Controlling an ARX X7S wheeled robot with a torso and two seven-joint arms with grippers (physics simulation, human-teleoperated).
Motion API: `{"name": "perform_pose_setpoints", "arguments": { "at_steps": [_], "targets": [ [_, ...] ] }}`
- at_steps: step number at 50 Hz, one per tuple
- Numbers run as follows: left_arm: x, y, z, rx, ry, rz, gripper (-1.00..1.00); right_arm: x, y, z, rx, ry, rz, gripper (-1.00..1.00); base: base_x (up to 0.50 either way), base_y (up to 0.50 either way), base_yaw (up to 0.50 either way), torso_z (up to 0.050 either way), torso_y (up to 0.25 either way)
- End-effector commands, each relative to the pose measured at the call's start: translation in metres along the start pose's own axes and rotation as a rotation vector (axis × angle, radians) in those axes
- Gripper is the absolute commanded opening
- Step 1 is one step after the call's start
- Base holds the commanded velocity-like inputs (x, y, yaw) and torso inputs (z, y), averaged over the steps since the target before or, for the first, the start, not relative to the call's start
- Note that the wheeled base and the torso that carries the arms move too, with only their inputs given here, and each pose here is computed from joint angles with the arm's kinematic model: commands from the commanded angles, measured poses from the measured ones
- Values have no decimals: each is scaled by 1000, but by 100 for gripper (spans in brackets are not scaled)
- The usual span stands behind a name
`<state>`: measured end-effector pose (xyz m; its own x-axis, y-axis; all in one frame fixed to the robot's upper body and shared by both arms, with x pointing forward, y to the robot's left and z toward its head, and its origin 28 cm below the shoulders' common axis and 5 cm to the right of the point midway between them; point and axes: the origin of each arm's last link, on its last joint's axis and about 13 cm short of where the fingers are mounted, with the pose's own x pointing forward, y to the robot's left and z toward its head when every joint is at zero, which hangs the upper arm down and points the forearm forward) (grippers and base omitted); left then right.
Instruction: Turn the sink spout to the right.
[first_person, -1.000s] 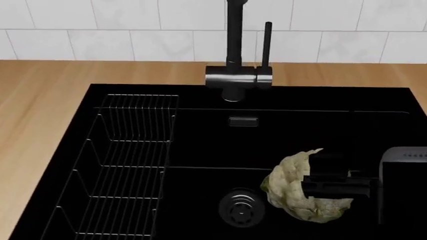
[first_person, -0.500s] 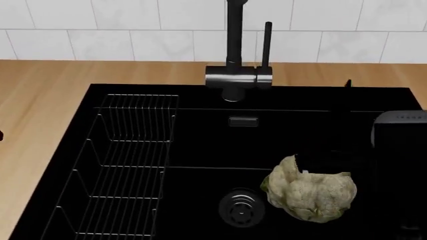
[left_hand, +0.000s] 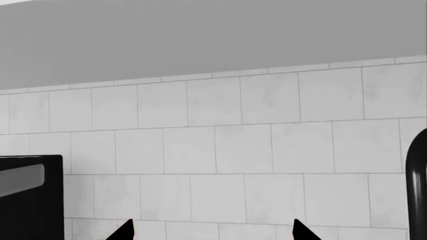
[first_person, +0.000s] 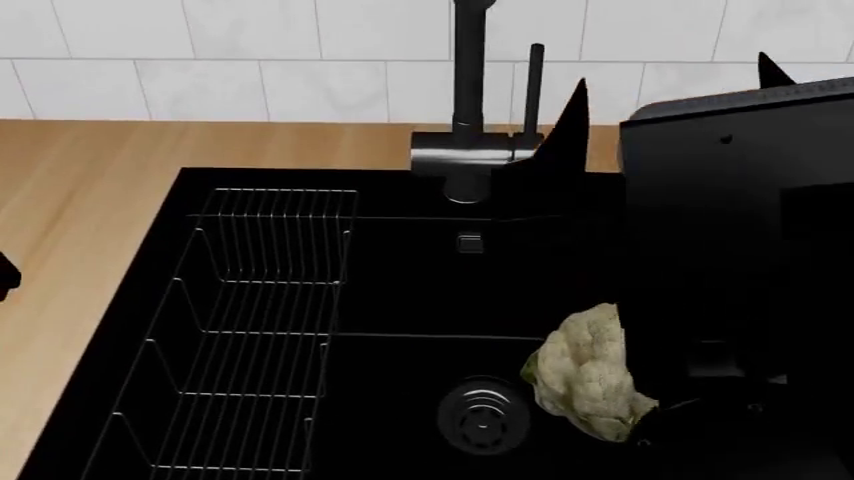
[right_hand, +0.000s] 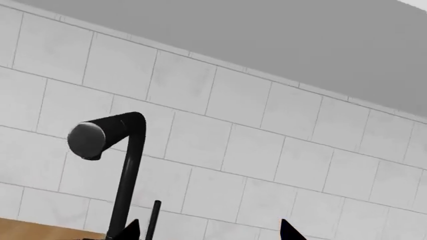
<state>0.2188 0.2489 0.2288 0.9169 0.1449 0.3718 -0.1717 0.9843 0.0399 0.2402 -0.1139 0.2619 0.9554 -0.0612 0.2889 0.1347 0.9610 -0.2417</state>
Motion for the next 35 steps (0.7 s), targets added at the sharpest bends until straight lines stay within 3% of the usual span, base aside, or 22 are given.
{"name": "perform_pose_setpoints", "arguments": {
  "at_steps": [1,22,35],
  "targets": [
    [0,-1,-2,2,4,-3,100,8,22,11,37,-15,97,100,0,0,0,0,0],
    [-1,-2,-1,7,3,-10,100,18,49,16,83,-4,194,100,0,0,0,0,0],
    [-2,-3,-3,1,6,-13,100,22,52,23,79,-11,200,100,0,0,0,0,0]
  ]
}}
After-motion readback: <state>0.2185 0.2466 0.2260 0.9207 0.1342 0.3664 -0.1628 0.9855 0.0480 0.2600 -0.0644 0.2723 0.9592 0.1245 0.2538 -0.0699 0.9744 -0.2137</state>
